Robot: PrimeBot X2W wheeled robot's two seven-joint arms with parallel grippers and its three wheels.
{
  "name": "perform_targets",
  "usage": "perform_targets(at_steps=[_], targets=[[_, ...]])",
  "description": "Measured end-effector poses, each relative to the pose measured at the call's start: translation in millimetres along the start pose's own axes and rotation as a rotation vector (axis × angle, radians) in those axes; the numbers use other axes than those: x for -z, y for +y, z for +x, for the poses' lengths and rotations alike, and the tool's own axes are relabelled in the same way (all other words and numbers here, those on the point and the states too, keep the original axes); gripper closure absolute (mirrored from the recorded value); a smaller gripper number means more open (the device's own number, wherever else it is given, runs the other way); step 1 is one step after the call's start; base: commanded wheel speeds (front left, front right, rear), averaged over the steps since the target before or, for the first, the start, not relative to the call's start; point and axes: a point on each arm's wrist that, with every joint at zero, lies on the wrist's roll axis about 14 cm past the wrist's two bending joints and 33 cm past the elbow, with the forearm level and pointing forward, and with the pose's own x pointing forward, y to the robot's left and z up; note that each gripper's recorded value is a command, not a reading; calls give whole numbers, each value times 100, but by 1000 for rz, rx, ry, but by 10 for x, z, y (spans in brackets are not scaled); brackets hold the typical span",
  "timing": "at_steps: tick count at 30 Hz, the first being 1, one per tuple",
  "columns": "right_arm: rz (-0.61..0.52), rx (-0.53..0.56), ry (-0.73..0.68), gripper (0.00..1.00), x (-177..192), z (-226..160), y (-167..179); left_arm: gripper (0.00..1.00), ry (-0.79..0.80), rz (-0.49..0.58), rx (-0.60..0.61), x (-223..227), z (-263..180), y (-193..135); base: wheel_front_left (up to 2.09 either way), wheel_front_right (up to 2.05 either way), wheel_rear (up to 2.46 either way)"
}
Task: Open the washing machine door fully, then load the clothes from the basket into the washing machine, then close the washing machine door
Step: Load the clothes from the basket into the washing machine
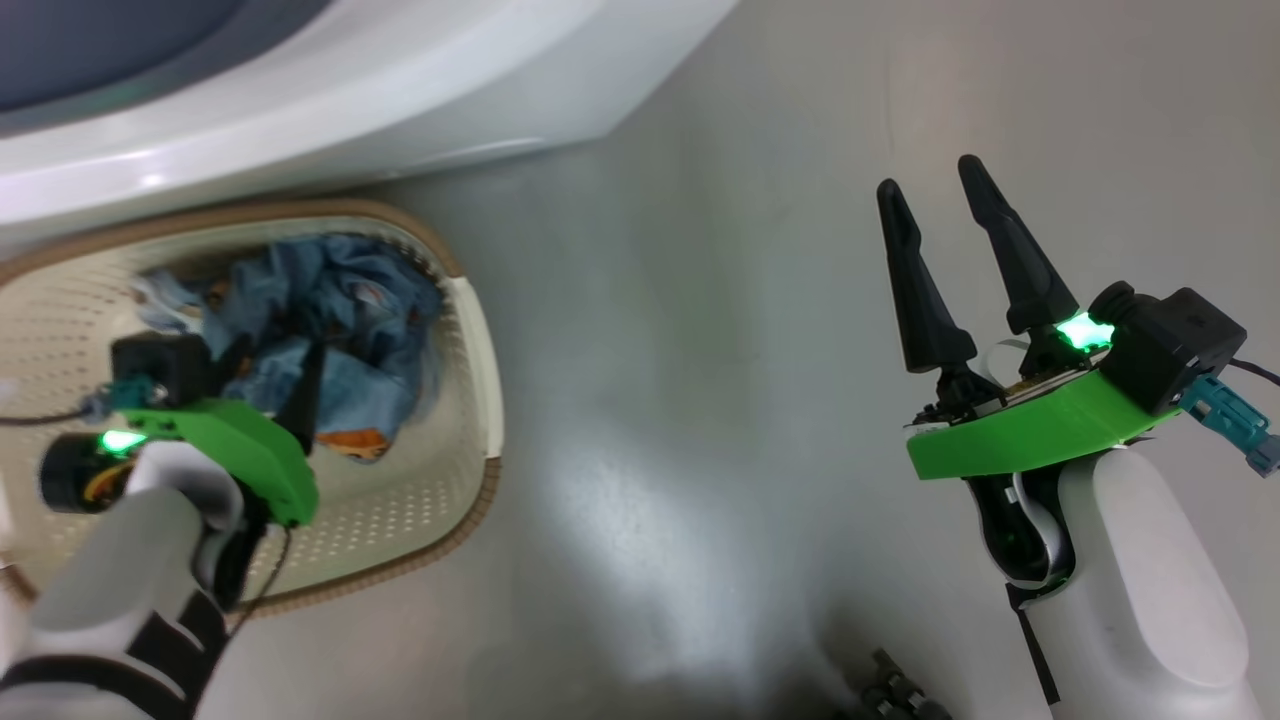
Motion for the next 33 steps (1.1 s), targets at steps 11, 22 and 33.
perform_targets(at_steps=[11, 22, 33], targets=[[-9, 49, 44, 0, 196, -15, -159, 0, 173, 33, 26, 389, 350, 34, 0, 0, 0], [-24, 72, 77, 0, 306, -43, -258, 0, 324, 33, 27, 684, 553, 101, 0, 0, 0], [-30, 89, 91, 0, 325, -95, -315, 100, 452, 20, -14, 913, 569, 211, 0, 0, 0]])
